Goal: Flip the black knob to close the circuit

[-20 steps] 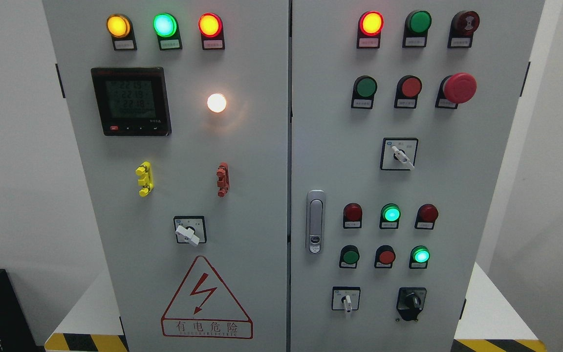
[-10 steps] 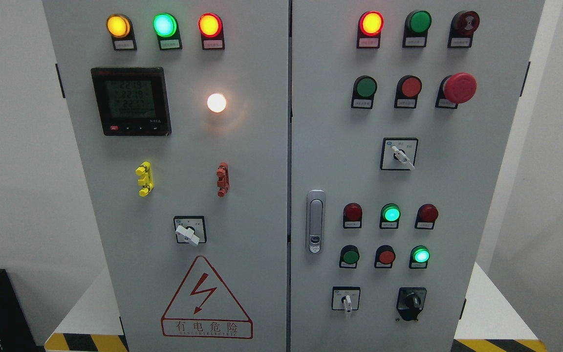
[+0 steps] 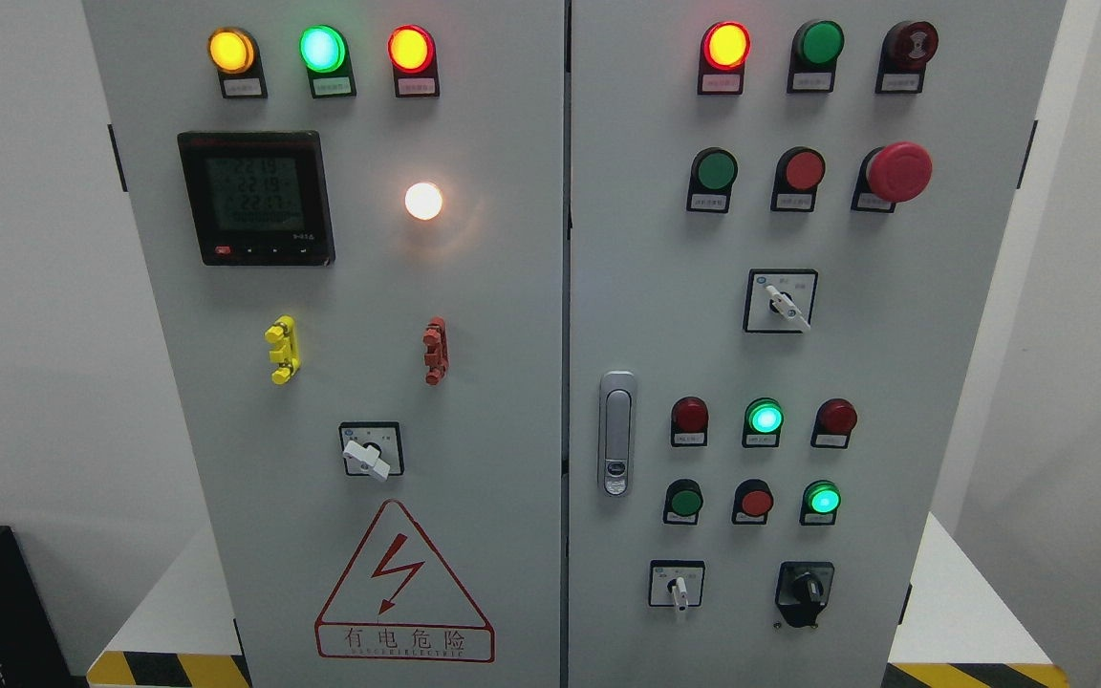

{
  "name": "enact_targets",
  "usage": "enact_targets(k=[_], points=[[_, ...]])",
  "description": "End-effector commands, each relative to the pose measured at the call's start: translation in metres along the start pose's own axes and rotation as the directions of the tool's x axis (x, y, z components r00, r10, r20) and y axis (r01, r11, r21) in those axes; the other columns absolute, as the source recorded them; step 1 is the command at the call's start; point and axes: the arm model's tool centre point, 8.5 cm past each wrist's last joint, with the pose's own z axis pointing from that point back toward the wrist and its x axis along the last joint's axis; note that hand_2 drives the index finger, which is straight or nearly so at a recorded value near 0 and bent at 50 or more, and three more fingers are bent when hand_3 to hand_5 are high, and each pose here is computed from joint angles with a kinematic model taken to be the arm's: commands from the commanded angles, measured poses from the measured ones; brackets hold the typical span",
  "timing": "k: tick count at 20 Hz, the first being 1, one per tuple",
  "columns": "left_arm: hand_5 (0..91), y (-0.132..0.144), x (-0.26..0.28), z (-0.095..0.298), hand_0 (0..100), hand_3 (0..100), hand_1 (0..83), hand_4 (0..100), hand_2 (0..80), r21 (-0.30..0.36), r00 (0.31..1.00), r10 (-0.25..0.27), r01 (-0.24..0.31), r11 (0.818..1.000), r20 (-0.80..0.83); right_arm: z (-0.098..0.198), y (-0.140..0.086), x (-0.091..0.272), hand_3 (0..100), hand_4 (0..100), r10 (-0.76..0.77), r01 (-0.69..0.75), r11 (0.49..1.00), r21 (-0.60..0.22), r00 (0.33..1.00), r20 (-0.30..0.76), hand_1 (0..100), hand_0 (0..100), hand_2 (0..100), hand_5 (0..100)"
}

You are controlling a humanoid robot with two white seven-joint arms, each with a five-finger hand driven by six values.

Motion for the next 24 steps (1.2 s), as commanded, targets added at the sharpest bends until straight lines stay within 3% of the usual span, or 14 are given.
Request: enact_targets(k=[1,2,6,15,19,22,24], points=[[0.0,-0.001,-0.007,0.002,12,0,55.6,0,0.0,-0.009,0.999,-0.044,0.044,0.999,-0.019,-0.024,-0.004,0.102,68,55,0.288,-0.271,0.958,-0.099,0.919,0.269,17,0,52,46],[0.0,-0.001,-0.007,0.002,12,0,55.6,0,0.0,-0.009,0.999,-0.044,0.044,0.999,-0.019,-0.024,-0.004,0.112,77,61,0.34,-0.317,0.94,-0.124,0.894,0.292,18,0,62,58],[0.0,-0.001,-0.007,0.002,12,0,55.6,0,0.0,-0.009,0.999,-0.044,0.044,0.999,-0.019,-0.02,-0.005,0.154,87,70,0.475,-0.43,0.88,-0.202,0.794,0.379,20,0,73,71],[0.0,-0.001,-0.007,0.002,12,0,55.6,0,0.0,-0.009,0.999,-0.044,0.044,0.999,-0.017,0.003,-0.017,0.249,93,75,0.694,-0.531,0.719,-0.448,0.585,0.42,21,0,78,77],[0.0,-0.001,-0.007,0.002,12,0,55.6,0,0.0,-0.009,0.999,-0.044,0.044,0.999,-0.019,0.019,-0.023,0.298,94,77,0.738,-0.499,0.668,-0.551,0.535,0.41,15,0,78,78],[0.0,0.0,-0.007,0.002,12,0,55.6,0,0.0,-0.007,0.999,-0.044,0.044,0.999,-0.017,0.03,-0.019,0.329,94,77,0.736,-0.471,0.668,-0.576,0.529,0.422,11,0,79,78],[0.0,-0.001,-0.007,0.002,12,0,55.6,0,0.0,-0.009,0.999,-0.044,0.044,0.999,-0.017,0.037,-0.019,0.345,94,77,0.764,-0.466,0.633,-0.618,0.501,0.406,10,0,79,79]])
